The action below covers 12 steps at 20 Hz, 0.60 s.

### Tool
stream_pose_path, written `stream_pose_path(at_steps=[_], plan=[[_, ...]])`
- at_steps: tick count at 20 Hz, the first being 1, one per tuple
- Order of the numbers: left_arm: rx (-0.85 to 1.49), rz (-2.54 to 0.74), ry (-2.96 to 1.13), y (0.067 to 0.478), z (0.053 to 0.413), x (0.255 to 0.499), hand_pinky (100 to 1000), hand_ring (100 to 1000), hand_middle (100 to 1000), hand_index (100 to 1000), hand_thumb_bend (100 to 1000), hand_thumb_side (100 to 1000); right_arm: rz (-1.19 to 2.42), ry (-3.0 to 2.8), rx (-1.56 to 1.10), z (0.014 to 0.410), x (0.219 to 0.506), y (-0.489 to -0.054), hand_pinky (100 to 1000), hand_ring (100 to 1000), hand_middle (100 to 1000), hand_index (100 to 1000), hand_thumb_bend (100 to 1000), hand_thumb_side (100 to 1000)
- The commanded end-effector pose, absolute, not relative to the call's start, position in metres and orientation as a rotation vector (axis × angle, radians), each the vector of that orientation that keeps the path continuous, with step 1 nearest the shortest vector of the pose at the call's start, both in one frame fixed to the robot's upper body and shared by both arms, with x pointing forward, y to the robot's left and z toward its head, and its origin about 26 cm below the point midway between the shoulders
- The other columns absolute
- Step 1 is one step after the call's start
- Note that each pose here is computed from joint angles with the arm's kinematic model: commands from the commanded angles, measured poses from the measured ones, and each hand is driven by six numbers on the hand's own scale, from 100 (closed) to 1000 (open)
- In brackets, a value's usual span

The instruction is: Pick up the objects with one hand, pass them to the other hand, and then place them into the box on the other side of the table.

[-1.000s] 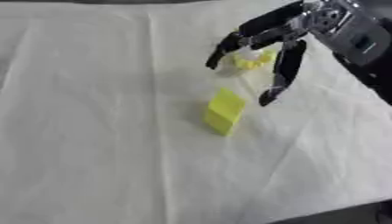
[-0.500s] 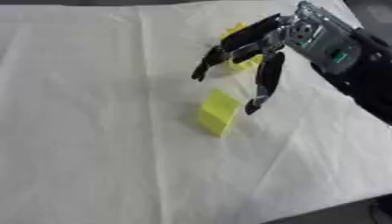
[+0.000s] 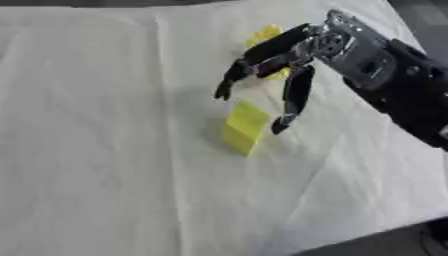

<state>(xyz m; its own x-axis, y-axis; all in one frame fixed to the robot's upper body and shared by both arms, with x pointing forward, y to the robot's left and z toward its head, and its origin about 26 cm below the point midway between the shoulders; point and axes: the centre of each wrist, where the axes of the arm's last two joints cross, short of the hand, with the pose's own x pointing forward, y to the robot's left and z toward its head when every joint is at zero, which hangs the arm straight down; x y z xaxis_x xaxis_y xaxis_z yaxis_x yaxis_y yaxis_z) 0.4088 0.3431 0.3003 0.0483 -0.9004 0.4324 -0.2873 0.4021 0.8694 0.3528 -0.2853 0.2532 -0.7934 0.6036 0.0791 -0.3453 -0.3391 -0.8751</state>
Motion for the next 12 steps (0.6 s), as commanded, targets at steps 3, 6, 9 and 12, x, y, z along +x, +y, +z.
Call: stream_pose_path(at_steps=[3, 6, 9, 12], plan=[[1.151, -0.65, -1.487, 0.351, 0.309, 0.405, 822, 809, 770, 820, 236, 494, 2.181, -1.287, -0.379, 0.256, 0.355, -0.286, 993, 914, 806, 939, 583, 130], [1.158, -0.654, -1.454, 0.357, 0.302, 0.405, 822, 809, 770, 818, 235, 496, 2.209, -1.259, -0.403, 0.255, 0.358, -0.283, 1000, 911, 830, 952, 596, 147], [1.159, -0.659, -1.438, 0.36, 0.297, 0.404, 822, 809, 771, 818, 236, 497, 2.236, -1.239, -0.423, 0.253, 0.36, -0.281, 1000, 919, 840, 959, 598, 149], [1.162, -0.658, -1.429, 0.362, 0.295, 0.404, 822, 809, 771, 818, 238, 492, 2.246, -1.225, -0.432, 0.251, 0.361, -0.281, 1000, 922, 844, 962, 600, 149]])
